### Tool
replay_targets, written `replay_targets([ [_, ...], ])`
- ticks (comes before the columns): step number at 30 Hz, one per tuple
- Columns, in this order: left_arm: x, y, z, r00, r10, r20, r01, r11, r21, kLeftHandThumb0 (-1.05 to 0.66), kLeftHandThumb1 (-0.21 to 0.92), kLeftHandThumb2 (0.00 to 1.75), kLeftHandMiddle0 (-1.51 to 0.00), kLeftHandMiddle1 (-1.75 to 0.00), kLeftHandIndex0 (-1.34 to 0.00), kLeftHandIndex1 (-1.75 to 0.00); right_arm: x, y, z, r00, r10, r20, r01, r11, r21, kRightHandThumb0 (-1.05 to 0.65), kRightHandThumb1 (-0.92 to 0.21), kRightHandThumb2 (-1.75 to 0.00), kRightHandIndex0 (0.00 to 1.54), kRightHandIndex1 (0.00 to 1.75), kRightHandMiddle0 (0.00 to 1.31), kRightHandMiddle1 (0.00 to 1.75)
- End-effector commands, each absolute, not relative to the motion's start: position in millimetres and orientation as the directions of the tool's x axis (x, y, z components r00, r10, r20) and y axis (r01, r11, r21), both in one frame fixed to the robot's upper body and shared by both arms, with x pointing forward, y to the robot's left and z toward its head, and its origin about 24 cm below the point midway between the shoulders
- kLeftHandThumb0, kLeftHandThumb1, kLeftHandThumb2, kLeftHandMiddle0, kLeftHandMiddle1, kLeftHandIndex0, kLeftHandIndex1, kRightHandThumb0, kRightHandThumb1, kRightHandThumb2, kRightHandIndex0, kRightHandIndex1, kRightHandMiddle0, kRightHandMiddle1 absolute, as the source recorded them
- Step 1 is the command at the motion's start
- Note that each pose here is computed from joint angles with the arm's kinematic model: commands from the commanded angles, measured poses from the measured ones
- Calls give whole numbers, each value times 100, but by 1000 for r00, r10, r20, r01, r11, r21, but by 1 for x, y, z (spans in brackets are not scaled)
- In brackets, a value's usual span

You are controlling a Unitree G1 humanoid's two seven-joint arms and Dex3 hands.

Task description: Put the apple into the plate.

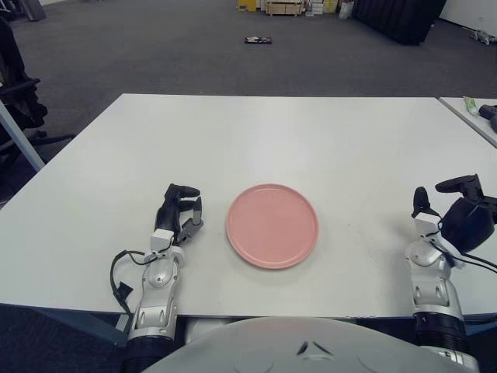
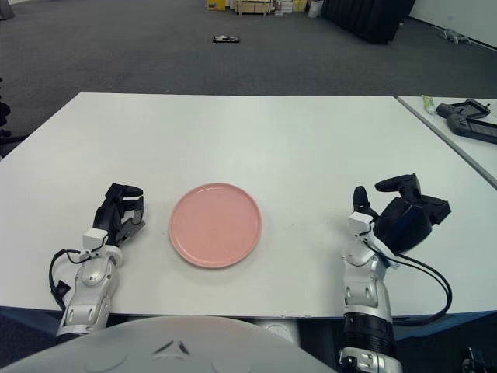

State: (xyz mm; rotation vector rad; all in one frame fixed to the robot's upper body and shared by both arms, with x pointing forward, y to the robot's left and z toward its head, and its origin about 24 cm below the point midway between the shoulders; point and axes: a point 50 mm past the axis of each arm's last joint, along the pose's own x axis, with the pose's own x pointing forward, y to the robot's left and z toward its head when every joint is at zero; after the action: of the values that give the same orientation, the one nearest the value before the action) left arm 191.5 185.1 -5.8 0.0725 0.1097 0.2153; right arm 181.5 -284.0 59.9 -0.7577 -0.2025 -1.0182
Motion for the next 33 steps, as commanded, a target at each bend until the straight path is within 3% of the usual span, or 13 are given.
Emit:
replay_targets([
  [1, 188, 186, -12, 966, 214, -144, -204, 976, 81, -37, 75, 76, -51, -170, -29, -175, 175, -300, 64, 533, -691, 488, 828, 305, -471, -43, -50, -108, 84, 175, 47, 175],
  [2, 188, 186, -12, 966, 214, -146, -204, 976, 82, -37, 76, 76, -51, -170, -29, -175, 176, -298, 64, 536, -689, 488, 826, 310, -470, -43, -51, -106, 80, 175, 45, 175],
  [3, 188, 186, -12, 966, 214, -147, -204, 976, 82, -37, 76, 76, -51, -170, -29, -175, 177, -296, 65, 539, -686, 488, 825, 314, -470, -41, -61, -94, 51, 169, 39, 175],
  [5, 188, 186, -12, 965, 214, -149, -203, 976, 83, -37, 76, 75, -51, -170, -29, -175, 176, -294, 66, 545, -682, 488, 822, 319, -471, -39, -70, -82, 26, 164, 33, 175],
  [7, 188, 185, -12, 965, 214, -151, -202, 975, 87, -37, 76, 75, -51, -170, -29, -175, 170, -297, 67, 556, -678, 481, 813, 323, -484, -51, -56, -86, 11, 143, 13, 144],
  [9, 188, 185, -12, 965, 213, -152, -202, 975, 90, -37, 77, 73, -50, -169, -28, -175, 155, -303, 69, 583, -677, 449, 784, 323, -531, -56, -51, -89, 5, 120, 7, 118],
  [10, 188, 184, -12, 965, 213, -153, -201, 975, 91, -37, 78, 73, -50, -169, -28, -175, 148, -307, 70, 597, -679, 428, 765, 322, -558, -60, -50, -88, 3, 94, 4, 87],
  [11, 188, 184, -12, 965, 214, -154, -202, 975, 90, -37, 78, 72, -50, -169, -28, -175, 144, -307, 76, 613, -676, 409, 743, 317, -590, -62, -50, -87, 3, 84, 3, 75],
  [13, 188, 184, -12, 964, 215, -154, -203, 975, 90, -37, 79, 72, -50, -168, -27, -175, 142, -306, 84, 636, -670, 383, 710, 314, -630, -70, -53, -82, 1, 48, 1, 31],
  [16, 188, 184, -12, 965, 216, -149, -204, 975, 92, -37, 79, 71, -50, -168, -27, -175, 141, -303, 89, 658, -664, 355, 676, 314, -666, -85, -59, -68, 0, 16, 0, 10],
  [22, 189, 182, -13, 968, 208, -142, -197, 977, 84, -37, 78, 72, -49, -170, -28, -175, 130, -298, 96, 706, -634, 316, 579, 259, -773, -103, -69, -38, 0, 2, 0, 1],
  [26, 191, 182, -14, 967, 208, -149, -198, 977, 80, -37, 78, 72, -49, -171, -28, -175, 116, -289, 105, 730, -625, 277, 525, 252, -813, -104, -68, -32, 0, 0, 0, 0],
  [33, 192, 182, -14, 967, 209, -148, -200, 977, 75, -37, 78, 73, -50, -171, -28, -175, 117, -290, 110, 765, -606, 217, 457, 274, -846, -105, -65, -27, 0, 0, 0, 0],
])
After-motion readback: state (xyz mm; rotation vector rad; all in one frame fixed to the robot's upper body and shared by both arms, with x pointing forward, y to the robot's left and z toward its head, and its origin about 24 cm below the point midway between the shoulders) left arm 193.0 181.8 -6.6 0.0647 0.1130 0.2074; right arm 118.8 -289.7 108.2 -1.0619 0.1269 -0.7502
